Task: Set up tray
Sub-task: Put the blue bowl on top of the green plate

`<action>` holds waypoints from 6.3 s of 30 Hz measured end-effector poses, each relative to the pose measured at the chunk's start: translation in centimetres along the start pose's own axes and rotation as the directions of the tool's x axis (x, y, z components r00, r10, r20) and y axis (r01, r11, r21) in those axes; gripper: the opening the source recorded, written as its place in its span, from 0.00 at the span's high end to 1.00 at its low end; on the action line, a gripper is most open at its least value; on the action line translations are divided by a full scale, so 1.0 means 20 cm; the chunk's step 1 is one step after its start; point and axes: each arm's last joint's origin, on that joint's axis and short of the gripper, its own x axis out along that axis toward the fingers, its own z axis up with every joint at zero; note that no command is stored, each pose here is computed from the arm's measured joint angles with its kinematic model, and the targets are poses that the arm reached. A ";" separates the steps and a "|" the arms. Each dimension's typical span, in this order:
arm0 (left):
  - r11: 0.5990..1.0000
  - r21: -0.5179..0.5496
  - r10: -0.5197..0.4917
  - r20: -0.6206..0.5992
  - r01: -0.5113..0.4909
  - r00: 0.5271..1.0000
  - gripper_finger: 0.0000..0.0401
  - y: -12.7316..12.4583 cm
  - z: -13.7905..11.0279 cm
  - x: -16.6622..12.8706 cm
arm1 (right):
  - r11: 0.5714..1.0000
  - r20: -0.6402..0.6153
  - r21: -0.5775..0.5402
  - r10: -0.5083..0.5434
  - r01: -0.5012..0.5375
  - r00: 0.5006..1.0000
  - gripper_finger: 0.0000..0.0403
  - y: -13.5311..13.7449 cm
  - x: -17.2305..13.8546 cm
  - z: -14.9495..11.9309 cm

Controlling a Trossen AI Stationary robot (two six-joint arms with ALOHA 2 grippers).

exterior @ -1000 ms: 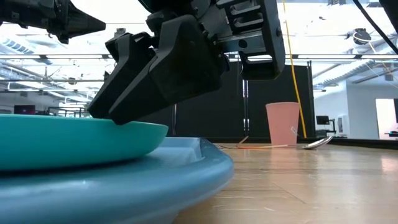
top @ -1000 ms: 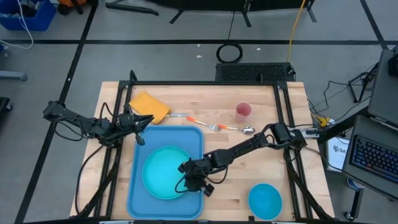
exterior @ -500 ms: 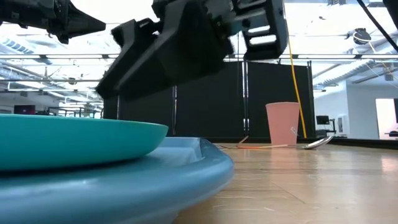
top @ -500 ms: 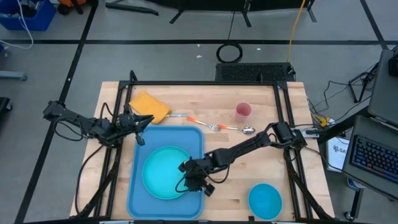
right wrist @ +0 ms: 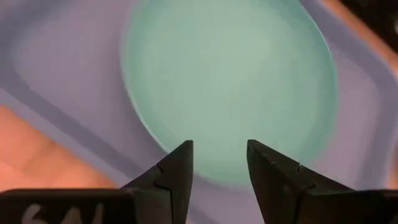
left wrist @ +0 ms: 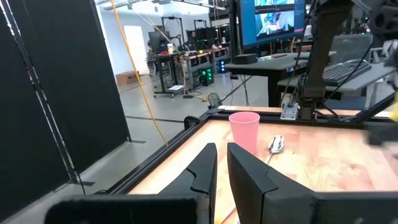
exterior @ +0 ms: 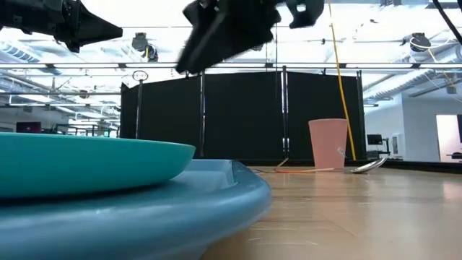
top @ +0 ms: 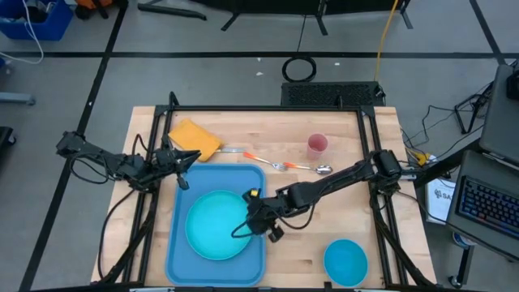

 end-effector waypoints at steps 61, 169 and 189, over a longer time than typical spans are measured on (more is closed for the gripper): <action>0.995 -0.097 0.005 0.054 0.001 0.999 0.89 0.00 0.03 0.00 | 0.496 -0.405 0.846 0.360 0.195 0.841 0.65 0.47 -0.52 -0.20; 0.987 0.093 -0.134 0.049 0.129 0.990 0.89 -0.02 0.02 0.00 | 0.387 -0.308 0.888 0.099 0.249 0.946 1.00 0.39 -0.60 -0.41; 0.989 0.046 -0.138 0.018 0.137 0.990 0.89 -0.02 0.00 0.00 | 0.456 -0.128 0.887 0.094 0.072 0.987 1.00 0.00 -0.35 -0.43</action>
